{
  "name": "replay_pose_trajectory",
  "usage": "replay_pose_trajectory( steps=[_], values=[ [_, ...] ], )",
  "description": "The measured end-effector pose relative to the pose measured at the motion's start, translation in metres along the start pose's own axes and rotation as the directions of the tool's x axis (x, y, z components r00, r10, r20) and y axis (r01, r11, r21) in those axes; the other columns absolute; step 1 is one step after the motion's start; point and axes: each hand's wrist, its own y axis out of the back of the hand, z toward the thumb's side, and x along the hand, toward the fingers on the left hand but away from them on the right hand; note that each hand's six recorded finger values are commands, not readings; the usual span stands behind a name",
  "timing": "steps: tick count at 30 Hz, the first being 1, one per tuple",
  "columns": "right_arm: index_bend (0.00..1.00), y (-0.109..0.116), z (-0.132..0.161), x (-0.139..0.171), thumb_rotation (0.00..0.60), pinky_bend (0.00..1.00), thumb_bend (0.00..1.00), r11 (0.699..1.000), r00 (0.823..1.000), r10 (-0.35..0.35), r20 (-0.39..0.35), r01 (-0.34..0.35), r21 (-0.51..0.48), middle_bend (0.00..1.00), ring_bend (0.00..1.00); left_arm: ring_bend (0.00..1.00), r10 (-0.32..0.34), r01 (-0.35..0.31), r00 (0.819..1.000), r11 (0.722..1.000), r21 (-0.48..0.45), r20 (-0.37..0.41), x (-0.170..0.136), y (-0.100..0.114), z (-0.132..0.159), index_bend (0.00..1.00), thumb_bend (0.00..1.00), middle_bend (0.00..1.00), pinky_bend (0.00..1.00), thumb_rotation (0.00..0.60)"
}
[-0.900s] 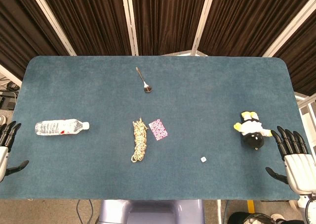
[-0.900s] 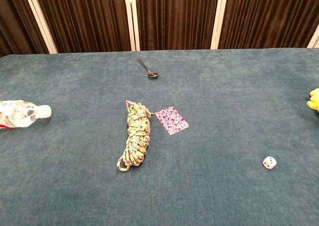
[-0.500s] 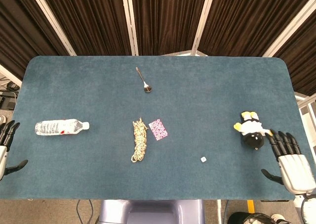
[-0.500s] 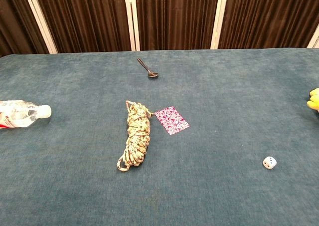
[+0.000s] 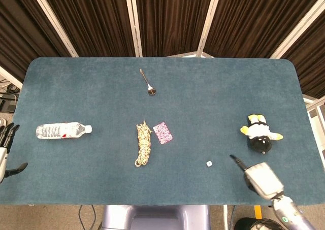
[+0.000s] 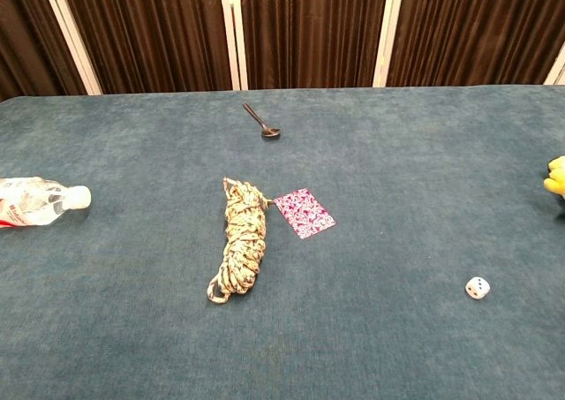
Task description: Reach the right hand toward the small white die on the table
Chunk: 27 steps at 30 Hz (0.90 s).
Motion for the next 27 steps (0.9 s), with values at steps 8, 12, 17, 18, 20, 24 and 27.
replay_pose_trajectory(
  steps=[8, 12, 17, 18, 20, 24, 27],
  values=[
    [0.0, -0.026, 0.023, -0.03, 0.6, 1.0, 0.81, 0.995, 0.993, 0.094, -0.073, -0.09, 0.053, 0.74, 0.77, 0.0, -0.022, 0.022, 1.0, 1.0, 0.017, -0.011, 0.005, -0.008, -0.001, 0.0, 0.0, 0.0, 0.0, 0.6],
    [0.0, -0.033, 0.022, -0.038, 0.6, 1.0, 0.81, 0.992, 0.992, 0.113, -0.062, -0.109, 0.056, 0.74, 0.77, 0.0, -0.029, 0.029, 0.999, 0.999, 0.022, -0.015, 0.008, -0.01, 0.0, 0.0, 0.0, 0.0, 0.0, 0.6],
    [0.0, -0.038, 0.017, -0.042, 0.6, 1.0, 0.81, 0.991, 0.991, 0.123, -0.045, -0.121, 0.059, 0.74, 0.77, 0.0, -0.034, 0.035, 0.999, 0.999, 0.027, -0.021, 0.009, -0.012, -0.001, 0.0, 0.0, 0.0, 0.0, 0.6],
    [0.0, -0.038, 0.016, -0.043, 0.6, 1.0, 0.81, 0.991, 0.991, 0.124, -0.042, -0.121, 0.059, 0.74, 0.77, 0.0, -0.038, 0.038, 0.999, 0.999, 0.029, -0.021, 0.009, -0.013, -0.001, 0.0, 0.0, 0.0, 0.0, 0.6],
    [0.0, -0.039, 0.015, -0.043, 0.6, 1.0, 0.81, 0.991, 0.991, 0.124, -0.04, -0.121, 0.064, 0.74, 0.77, 0.0, -0.042, 0.043, 0.999, 0.999, 0.031, -0.02, 0.01, -0.014, 0.0, 0.0, 0.0, 0.0, 0.0, 0.6],
    [0.0, -0.039, 0.018, -0.045, 0.6, 1.0, 0.81, 0.991, 0.992, 0.113, -0.048, -0.109, 0.077, 0.74, 0.77, 0.0, -0.038, 0.038, 0.999, 0.999, 0.031, -0.018, 0.009, -0.013, 0.001, 0.0, 0.0, 0.0, 0.0, 0.6],
    [0.0, -0.037, 0.021, -0.046, 0.6, 1.0, 0.81, 0.992, 0.993, 0.106, -0.056, -0.101, 0.077, 0.74, 0.77, 0.0, -0.037, 0.038, 0.999, 0.999, 0.029, -0.019, 0.008, -0.013, 0.001, 0.0, 0.0, 0.0, 0.0, 0.6]
  ],
)
